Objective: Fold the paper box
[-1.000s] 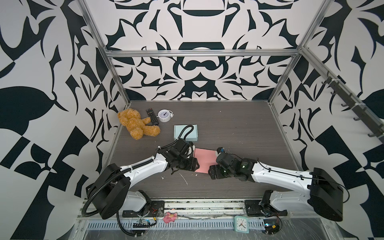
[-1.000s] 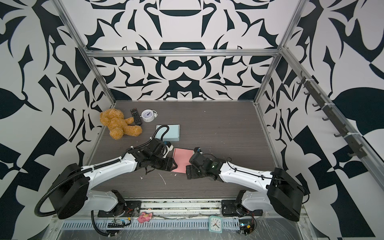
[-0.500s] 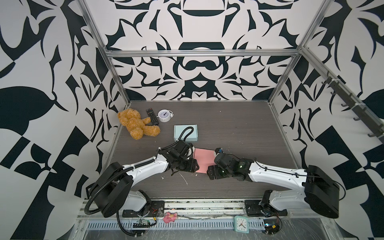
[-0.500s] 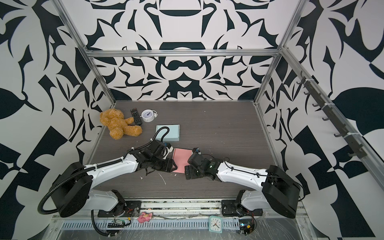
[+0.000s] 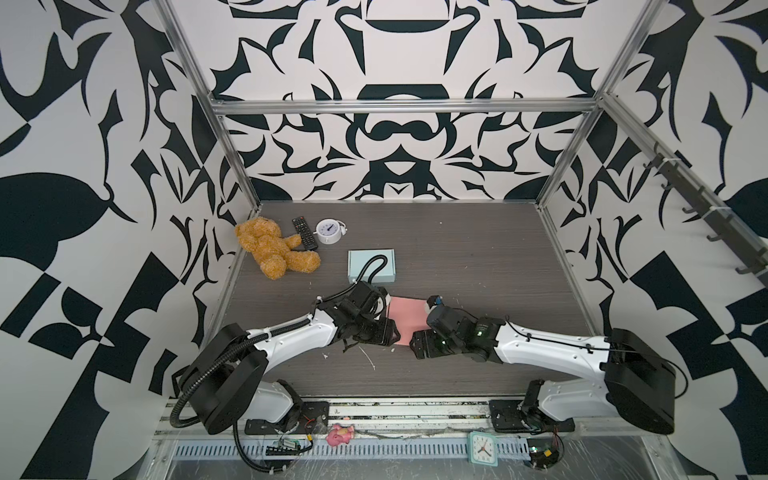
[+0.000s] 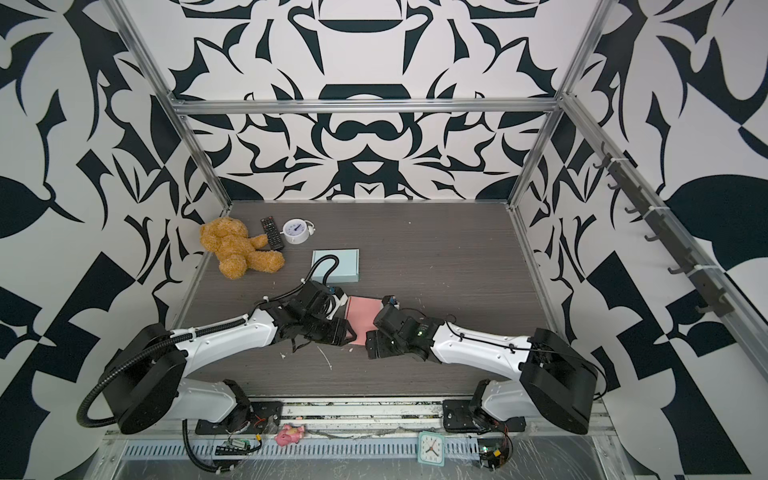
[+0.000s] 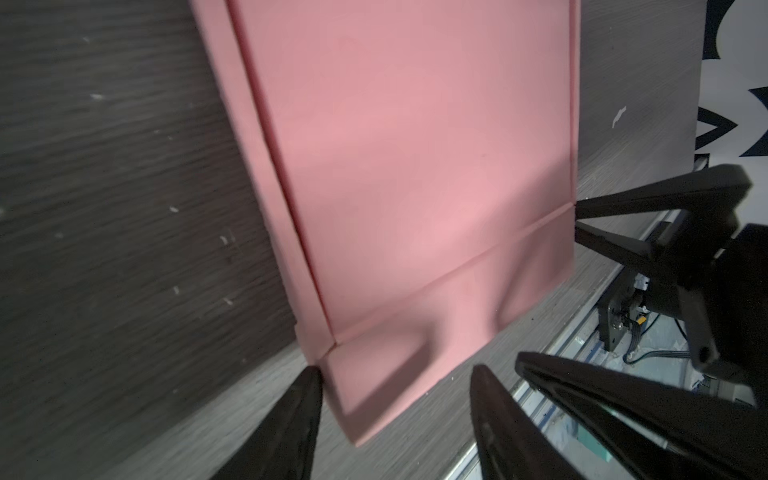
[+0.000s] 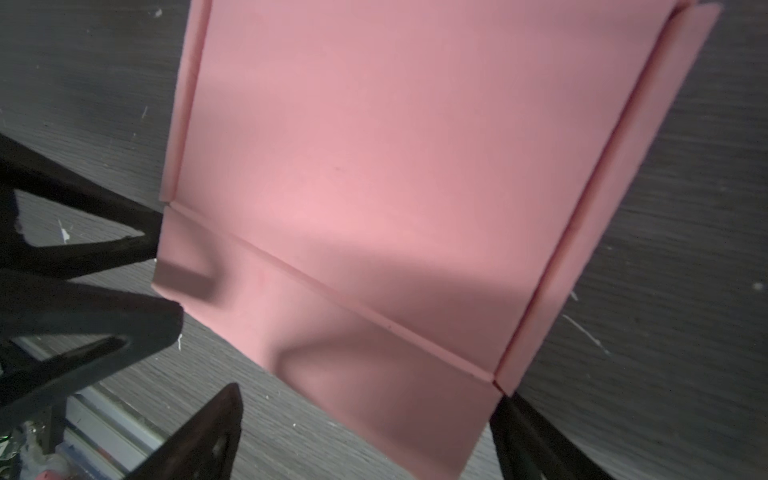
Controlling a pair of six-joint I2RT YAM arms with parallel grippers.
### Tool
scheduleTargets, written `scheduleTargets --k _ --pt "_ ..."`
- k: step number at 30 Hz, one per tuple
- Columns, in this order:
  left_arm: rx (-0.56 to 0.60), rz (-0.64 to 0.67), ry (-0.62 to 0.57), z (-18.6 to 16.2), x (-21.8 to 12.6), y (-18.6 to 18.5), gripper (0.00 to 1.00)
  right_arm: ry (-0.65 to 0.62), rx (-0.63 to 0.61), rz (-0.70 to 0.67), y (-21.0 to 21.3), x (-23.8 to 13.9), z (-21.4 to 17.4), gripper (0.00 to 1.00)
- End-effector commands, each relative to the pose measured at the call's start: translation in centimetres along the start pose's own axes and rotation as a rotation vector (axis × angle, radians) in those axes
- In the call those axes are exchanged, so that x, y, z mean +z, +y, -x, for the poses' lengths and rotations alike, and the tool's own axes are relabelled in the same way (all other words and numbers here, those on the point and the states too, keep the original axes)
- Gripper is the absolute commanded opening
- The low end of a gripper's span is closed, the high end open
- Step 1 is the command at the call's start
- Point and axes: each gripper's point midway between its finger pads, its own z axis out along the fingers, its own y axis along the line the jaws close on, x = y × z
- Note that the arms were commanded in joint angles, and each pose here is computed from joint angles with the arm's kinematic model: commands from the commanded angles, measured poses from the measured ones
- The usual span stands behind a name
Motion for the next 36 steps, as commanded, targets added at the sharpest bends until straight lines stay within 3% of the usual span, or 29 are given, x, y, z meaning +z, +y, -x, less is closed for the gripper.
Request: scheduleTargets --k 1,36 --pt "0.001 -0.017 0.006 -0.5 0.0 -0.5 0.60 -0.025 0.006 0.041 1.1 -0.4 0.6 0.93" --pt "-0.021 0.013 0.009 -0.8 0.9 0.5 0.54 -0.029 -0.009 -0.092 -1.6 -0.2 0.1 0.91"
